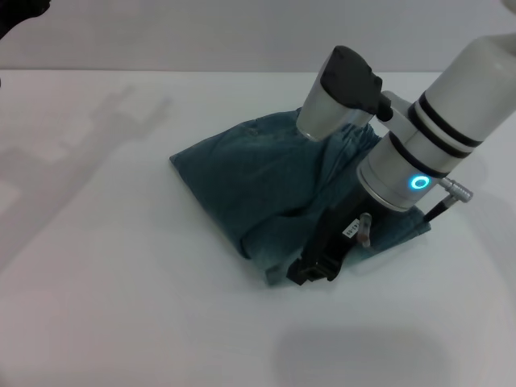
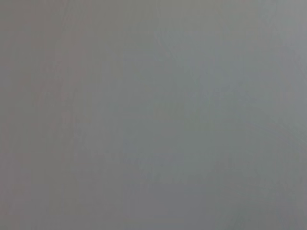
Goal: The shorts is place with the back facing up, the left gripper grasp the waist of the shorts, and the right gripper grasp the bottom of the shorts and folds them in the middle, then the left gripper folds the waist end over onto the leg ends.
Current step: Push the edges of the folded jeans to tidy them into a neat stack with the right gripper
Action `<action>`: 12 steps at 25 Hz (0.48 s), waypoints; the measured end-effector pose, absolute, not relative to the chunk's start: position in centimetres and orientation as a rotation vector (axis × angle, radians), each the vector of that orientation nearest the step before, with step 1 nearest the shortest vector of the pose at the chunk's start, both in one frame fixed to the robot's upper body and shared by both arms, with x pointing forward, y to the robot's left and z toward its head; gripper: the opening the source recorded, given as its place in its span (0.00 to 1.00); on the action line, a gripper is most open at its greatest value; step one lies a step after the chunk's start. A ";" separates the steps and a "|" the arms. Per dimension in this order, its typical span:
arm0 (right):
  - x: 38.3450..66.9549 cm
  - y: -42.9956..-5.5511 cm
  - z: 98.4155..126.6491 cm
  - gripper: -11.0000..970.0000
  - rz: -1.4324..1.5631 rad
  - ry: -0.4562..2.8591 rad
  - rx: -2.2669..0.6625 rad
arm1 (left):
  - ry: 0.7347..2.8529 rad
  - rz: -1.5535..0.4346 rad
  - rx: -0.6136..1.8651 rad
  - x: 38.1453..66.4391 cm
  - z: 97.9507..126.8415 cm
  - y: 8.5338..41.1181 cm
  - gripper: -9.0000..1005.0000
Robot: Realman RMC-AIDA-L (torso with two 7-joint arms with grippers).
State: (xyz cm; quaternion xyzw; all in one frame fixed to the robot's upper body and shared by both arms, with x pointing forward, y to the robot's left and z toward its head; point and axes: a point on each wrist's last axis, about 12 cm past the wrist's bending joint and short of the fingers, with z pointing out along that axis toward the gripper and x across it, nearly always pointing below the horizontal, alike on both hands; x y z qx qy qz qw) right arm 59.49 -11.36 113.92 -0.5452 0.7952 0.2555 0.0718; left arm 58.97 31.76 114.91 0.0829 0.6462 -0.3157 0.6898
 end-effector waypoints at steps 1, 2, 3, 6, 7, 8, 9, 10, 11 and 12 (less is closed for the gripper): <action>59.6 -11.3 113.7 0.01 0.747 2.390 -1.635 | 1.445 -0.706 0.186 59.0 114.9 31.8 0.84; 59.6 -11.2 113.6 0.01 0.728 2.389 -1.634 | 1.433 -0.720 0.190 58.9 115.0 31.7 0.84; 59.7 -11.2 113.4 0.01 0.709 2.386 -1.632 | 1.427 -0.727 0.193 58.8 115.1 31.6 0.84; 59.9 -11.0 113.2 0.01 0.676 2.378 -1.623 | 1.423 -0.741 0.194 58.7 115.1 31.5 0.84; 60.0 -10.9 113.2 0.01 0.669 2.375 -1.620 | 1.420 -0.747 0.192 58.7 115.1 31.5 0.84; 60.0 -10.8 113.1 0.01 0.659 2.371 -1.615 | 1.419 -0.749 0.191 58.7 115.1 31.5 0.84; 60.1 -10.7 113.1 0.01 0.648 2.370 -1.612 | 1.418 -0.751 0.191 58.7 115.1 31.5 0.84; 60.2 -10.5 113.0 0.01 0.630 2.367 -1.606 | 1.414 -0.756 0.189 58.6 115.1 31.5 0.84; 60.3 -10.4 112.9 0.01 0.616 2.364 -1.603 | 1.411 -0.760 0.188 58.5 115.1 31.5 0.84; 60.4 -10.1 112.8 0.01 0.590 2.352 -1.598 | 1.408 -0.763 0.186 58.5 115.1 31.5 0.84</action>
